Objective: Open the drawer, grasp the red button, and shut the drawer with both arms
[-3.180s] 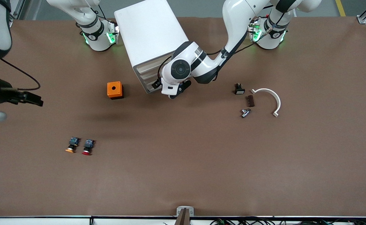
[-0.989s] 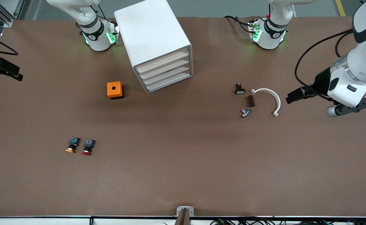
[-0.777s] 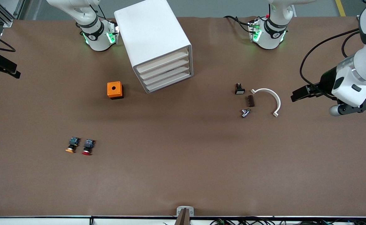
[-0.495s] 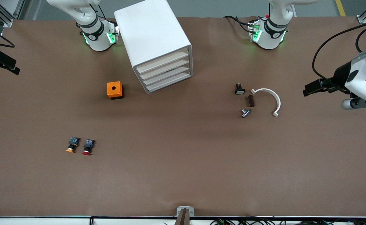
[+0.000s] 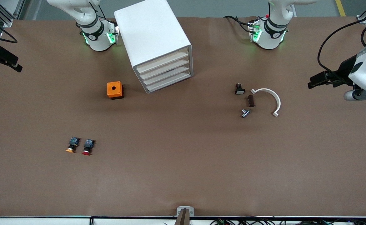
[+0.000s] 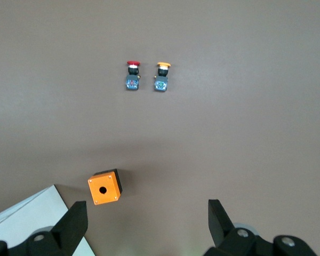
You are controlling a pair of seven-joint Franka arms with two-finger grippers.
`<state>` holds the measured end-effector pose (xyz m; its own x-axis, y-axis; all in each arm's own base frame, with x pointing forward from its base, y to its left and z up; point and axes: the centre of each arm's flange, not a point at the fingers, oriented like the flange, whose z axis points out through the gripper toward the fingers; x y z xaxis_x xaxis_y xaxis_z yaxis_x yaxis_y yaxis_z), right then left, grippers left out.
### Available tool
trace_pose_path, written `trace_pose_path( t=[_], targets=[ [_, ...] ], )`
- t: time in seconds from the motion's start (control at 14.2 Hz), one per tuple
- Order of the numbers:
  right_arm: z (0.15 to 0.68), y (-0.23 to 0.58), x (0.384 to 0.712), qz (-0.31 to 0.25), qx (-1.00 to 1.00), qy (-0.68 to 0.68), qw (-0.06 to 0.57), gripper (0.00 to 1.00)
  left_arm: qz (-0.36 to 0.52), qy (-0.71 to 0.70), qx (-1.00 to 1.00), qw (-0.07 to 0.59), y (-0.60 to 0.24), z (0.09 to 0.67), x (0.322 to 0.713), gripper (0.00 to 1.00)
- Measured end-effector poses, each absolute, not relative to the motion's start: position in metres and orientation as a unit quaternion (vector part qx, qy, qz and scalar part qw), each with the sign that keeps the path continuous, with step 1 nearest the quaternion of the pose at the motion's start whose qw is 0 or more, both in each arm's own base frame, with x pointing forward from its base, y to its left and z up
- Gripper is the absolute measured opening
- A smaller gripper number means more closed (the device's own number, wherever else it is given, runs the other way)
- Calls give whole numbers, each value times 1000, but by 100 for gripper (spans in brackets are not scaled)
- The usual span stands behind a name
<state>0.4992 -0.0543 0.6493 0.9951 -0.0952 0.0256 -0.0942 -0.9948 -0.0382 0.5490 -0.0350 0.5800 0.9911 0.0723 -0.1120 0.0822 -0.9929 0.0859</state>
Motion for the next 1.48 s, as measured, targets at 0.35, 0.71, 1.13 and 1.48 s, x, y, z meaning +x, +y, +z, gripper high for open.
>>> trace_pose_path(
  t=[0.35,0.71,1.13,1.48],
  targets=[
    [652,-53,501,-25,-998,46,18,100,-23,41,998,48,-33,585,538,100],
    [654,-49,500,-26,-999,39,6,100,-14,28,998,48,-33,587,539,100],
    [654,-49,500,-26,-999,40,6,100,7,5,999,50,-40,607,541,100],
    [652,-48,498,-14,-999,40,7,100,20,0,999,26,-38,618,542,100]
  ],
)
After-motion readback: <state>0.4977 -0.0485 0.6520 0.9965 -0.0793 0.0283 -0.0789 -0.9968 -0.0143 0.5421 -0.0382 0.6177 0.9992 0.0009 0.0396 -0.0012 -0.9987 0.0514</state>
